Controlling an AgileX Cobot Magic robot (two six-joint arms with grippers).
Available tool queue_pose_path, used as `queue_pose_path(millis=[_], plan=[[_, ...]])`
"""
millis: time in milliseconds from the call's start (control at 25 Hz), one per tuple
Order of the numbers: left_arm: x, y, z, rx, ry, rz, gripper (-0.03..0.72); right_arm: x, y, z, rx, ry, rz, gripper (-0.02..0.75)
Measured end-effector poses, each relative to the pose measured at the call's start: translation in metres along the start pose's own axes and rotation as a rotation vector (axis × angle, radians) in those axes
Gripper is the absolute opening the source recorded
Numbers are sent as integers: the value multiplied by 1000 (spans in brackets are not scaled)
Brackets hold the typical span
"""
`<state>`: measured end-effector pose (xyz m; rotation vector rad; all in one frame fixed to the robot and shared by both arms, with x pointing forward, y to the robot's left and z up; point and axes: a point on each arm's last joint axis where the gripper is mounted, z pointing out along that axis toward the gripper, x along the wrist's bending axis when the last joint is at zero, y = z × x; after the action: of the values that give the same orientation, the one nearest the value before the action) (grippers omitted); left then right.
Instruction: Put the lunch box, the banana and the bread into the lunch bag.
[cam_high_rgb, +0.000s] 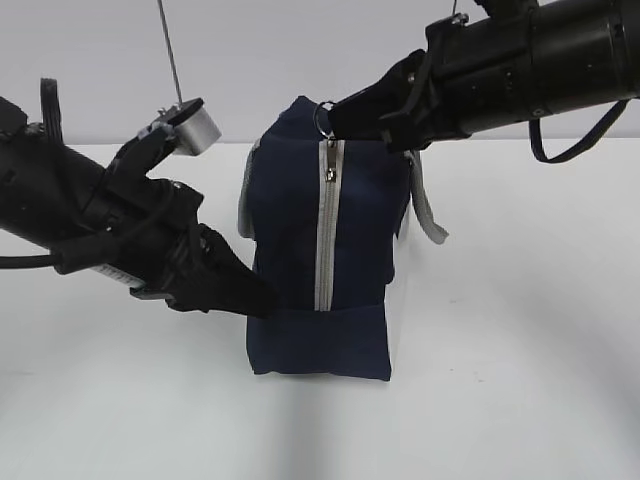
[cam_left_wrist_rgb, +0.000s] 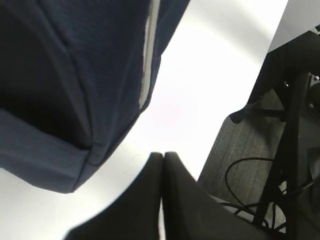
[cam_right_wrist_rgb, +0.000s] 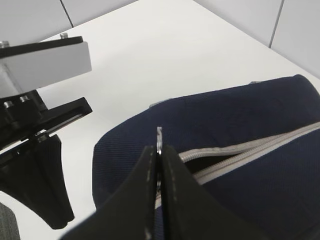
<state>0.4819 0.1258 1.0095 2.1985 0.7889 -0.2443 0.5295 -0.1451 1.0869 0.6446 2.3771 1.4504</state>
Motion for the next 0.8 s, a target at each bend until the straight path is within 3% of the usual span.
queue_pose_path(millis=[80,160,360,440,680,800], plan=[[2,1,0,-11,19,-12,-1,0,0,0,0,0,0,-16],[5,3,0,-38,53,-33,48,0,0,0,1,0,-1,-16],[9,10,-1,-119,99,-91,400,0,0,0,-1,-1,-2,-16],[12,12,-2,-143,128,-101,462,0,0,0,-1,-1,-2,-16],[20,17,-4,-205,207,-127,497,0,0,0,0,5,-2,-16],[16,17,-6,-198,194,-114,498,0,0,0,1,5,-3,-16]])
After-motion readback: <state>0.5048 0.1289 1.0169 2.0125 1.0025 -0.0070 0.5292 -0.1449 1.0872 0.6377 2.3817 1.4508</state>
